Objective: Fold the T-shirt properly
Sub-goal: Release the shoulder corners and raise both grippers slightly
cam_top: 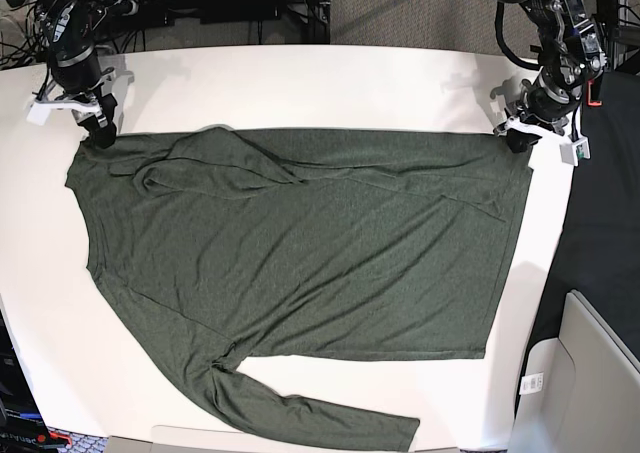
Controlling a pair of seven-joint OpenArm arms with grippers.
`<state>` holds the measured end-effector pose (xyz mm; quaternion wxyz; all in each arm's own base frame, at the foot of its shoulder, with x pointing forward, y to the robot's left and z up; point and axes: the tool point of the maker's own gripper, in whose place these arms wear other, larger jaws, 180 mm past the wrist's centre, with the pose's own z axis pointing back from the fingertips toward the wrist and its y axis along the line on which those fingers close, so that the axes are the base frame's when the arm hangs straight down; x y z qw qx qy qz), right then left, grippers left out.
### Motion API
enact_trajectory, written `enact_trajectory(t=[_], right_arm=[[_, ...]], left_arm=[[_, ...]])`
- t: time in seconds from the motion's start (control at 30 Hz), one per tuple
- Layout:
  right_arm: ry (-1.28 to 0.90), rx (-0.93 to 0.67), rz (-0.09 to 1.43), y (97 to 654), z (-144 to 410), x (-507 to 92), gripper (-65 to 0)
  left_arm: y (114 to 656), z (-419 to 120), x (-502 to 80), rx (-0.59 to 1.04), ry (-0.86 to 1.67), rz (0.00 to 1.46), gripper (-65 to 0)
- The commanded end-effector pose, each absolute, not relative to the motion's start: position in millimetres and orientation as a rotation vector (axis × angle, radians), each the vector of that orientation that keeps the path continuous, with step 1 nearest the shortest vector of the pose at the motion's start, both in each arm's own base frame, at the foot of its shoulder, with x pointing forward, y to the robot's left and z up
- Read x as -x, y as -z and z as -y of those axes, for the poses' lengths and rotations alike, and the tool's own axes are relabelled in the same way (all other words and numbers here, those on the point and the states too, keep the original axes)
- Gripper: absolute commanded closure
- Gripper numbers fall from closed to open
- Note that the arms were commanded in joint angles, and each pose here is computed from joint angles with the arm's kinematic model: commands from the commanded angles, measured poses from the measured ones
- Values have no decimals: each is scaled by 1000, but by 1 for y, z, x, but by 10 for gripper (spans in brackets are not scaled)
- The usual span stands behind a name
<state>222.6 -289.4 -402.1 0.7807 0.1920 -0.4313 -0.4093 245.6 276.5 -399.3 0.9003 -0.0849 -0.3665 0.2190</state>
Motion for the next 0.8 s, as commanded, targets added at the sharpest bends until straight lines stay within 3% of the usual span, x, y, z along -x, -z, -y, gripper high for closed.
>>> enact_trajectory(t=[0.0,0.47,0.77], right_arm=[[945,-374,871,417,295,-210,-208],[1034,-502,853,437,280,-255,-206],[1004,-483,888,423,287,-257,-205]], left_arm=[[389,-281,-253,168,-438,798,-131],[389,-281,-252,166,-439,797,-131],[389,-282,-252,164,-441,798,-131]])
